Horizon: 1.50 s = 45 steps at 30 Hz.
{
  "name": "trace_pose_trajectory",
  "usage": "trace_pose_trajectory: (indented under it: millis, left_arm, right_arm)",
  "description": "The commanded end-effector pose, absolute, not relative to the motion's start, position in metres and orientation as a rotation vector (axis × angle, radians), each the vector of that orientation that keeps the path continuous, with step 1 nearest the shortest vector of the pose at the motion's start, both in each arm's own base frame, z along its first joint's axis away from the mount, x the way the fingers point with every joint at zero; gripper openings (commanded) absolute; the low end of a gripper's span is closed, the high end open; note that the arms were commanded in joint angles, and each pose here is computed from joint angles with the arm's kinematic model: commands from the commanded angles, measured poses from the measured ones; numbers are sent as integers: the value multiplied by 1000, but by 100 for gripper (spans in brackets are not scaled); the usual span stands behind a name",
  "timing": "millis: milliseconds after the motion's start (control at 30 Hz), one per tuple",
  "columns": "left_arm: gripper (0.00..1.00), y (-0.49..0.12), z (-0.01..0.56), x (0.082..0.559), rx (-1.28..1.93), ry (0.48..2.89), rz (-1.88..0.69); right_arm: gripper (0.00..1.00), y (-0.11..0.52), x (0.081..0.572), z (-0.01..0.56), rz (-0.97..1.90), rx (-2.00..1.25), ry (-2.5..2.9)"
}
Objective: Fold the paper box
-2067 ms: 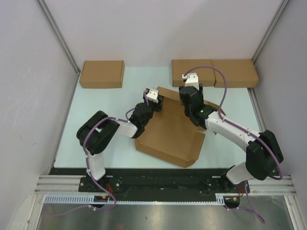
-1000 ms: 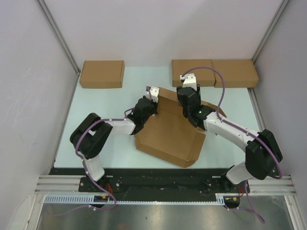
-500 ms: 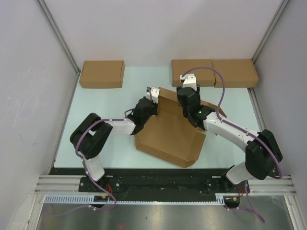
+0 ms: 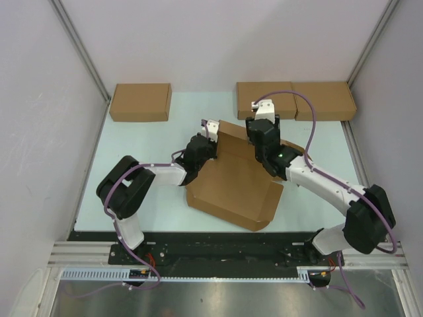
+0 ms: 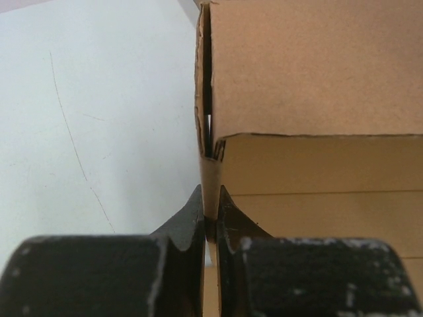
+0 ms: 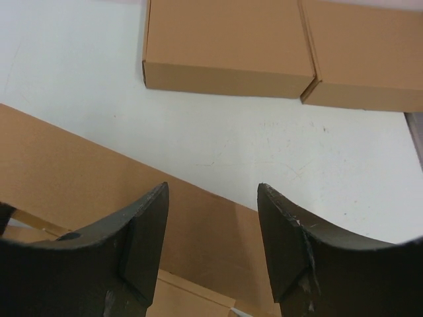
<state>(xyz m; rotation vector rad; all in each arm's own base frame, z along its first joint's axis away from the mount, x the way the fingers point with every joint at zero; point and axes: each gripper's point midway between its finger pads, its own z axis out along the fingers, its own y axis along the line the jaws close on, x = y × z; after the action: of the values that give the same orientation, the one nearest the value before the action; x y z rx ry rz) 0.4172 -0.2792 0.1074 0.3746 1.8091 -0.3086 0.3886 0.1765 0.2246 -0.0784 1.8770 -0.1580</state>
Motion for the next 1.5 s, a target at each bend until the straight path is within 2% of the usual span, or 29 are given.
trace_pose_trajectory:
  millis: [0, 333, 700, 1067, 1467]
  left_arm:
    - [3, -280, 131, 419, 322, 1770, -336]
    - [2, -272, 134, 418, 252, 1754, -329]
    - [2, -272, 124, 423, 238, 1830, -274]
    - [3, -281, 117, 420, 278, 1924, -278]
    - [2, -283, 116, 419, 295, 1926, -287]
  right_arm:
    - [61, 150, 376, 306, -117, 52, 1733]
    - [61, 87, 321, 289, -213, 84, 1809]
    - [61, 81, 287, 234, -308, -67, 1966]
    - [59, 88, 313, 217, -417, -95, 1971]
    - [49, 91, 347, 204, -500, -67, 1932]
